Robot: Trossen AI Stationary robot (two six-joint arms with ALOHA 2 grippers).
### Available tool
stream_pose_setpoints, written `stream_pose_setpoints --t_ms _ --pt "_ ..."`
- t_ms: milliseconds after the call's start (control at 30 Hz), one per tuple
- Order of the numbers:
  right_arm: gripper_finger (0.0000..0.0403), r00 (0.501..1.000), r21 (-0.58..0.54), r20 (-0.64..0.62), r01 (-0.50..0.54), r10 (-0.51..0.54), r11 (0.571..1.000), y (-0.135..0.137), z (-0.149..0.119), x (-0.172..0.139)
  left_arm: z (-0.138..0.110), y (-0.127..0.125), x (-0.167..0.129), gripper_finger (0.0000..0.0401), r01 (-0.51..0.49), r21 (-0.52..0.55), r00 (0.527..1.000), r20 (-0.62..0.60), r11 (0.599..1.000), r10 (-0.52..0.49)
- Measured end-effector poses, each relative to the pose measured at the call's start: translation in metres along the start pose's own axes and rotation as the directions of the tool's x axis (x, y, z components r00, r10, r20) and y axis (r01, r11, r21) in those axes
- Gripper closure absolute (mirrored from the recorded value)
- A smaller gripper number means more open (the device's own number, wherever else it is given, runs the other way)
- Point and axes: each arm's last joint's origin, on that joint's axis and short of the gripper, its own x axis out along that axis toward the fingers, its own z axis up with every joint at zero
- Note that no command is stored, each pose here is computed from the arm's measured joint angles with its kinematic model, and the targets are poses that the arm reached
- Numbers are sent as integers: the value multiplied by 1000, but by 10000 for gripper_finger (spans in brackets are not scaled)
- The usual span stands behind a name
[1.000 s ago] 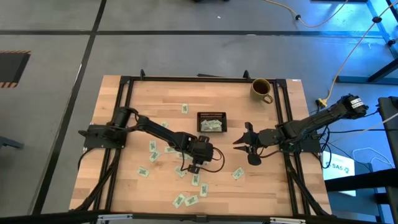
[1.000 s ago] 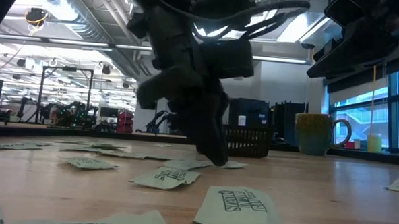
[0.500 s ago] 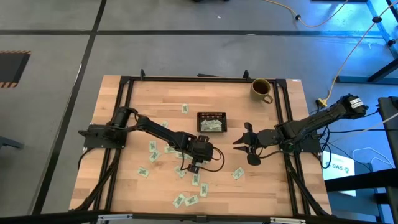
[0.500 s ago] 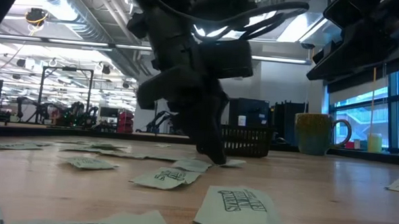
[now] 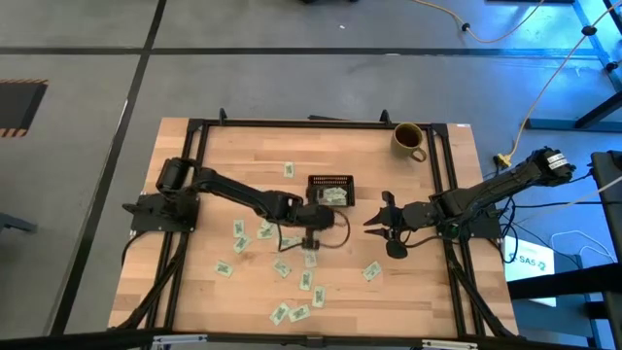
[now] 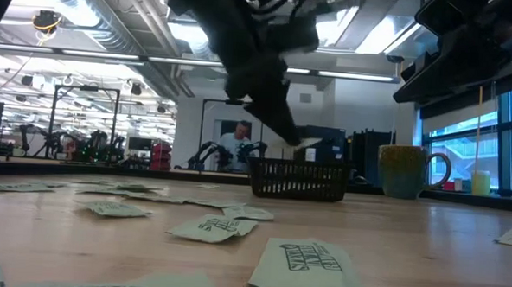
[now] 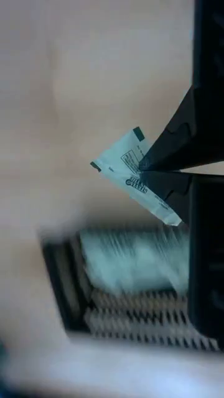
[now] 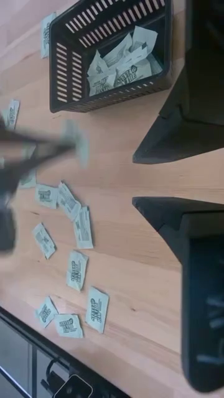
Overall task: Pick and place Stevia / Truvia into bins
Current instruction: Put the stevia packet into the black basket
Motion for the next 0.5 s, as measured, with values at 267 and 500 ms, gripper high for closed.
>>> stream_pose_setpoints --t_ms 267,500 --pt "304 1000 0 0 0 0 1000 0 0 0 -8 50 15 397 -139 -217 990 -55 966 130" --pt "304 1000 0 0 0 0 1000 0 0 0 -13 72 21 391 8 -286 999 -42 958 -21"
